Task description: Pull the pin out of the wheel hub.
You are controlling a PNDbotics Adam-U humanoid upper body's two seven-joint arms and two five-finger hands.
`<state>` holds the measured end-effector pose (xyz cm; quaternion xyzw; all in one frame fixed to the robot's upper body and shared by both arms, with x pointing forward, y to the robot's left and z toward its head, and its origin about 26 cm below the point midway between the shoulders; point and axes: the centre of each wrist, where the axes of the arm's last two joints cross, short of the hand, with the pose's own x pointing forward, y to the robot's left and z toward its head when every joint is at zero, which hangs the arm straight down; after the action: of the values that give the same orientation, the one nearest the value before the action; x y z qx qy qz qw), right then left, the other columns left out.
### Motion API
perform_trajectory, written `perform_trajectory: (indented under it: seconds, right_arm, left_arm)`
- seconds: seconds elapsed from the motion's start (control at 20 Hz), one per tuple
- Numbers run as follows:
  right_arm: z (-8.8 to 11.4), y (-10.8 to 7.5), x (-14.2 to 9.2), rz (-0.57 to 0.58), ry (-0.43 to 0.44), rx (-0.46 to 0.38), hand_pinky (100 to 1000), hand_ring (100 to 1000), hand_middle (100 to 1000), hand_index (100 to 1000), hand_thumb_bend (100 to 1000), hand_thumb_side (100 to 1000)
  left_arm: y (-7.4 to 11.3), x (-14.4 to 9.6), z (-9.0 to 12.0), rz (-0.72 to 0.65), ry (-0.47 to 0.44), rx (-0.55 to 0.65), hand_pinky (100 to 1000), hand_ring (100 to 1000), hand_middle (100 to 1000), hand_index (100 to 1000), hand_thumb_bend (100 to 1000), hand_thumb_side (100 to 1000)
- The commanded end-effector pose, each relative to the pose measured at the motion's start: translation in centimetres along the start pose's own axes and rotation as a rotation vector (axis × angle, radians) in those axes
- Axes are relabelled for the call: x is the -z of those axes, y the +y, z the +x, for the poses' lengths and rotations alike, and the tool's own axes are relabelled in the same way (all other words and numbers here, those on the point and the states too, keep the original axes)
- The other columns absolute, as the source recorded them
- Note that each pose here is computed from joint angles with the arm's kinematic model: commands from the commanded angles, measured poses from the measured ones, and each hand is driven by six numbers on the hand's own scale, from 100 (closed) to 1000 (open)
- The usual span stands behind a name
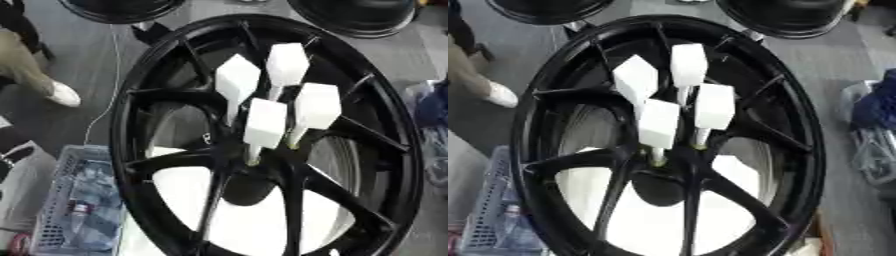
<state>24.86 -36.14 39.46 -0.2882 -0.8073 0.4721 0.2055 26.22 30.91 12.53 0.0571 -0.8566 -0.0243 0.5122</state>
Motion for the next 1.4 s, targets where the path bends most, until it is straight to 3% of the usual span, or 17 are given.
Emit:
perform_trajectory:
  seconds: [0.05,0.9,1.4]
  right_arm:
    - [0.5,-0.1,0.5,0.073,-0.032,-0.048,729,880,854,852,100,130]
    - [-0.4,5.7,0.2,0.262,-0.081,0.02,718,910,894,864,100,288]
    - [-0.5,7.4,0.2,0.288,-0.116,0.049,701,913,900,865,100,325]
  left_arm:
    - [0.1,0.4,0.8,-0.026,-0.027,0.008,818,811,670,756,125,859]
    - [-0.5,0.9,1.1,-0.063,-0.028,-0.026,817,812,672,756,133,868]
    - [-0.7,1.1,1.1,-0.07,-0.033,-0.036,818,812,672,756,132,868]
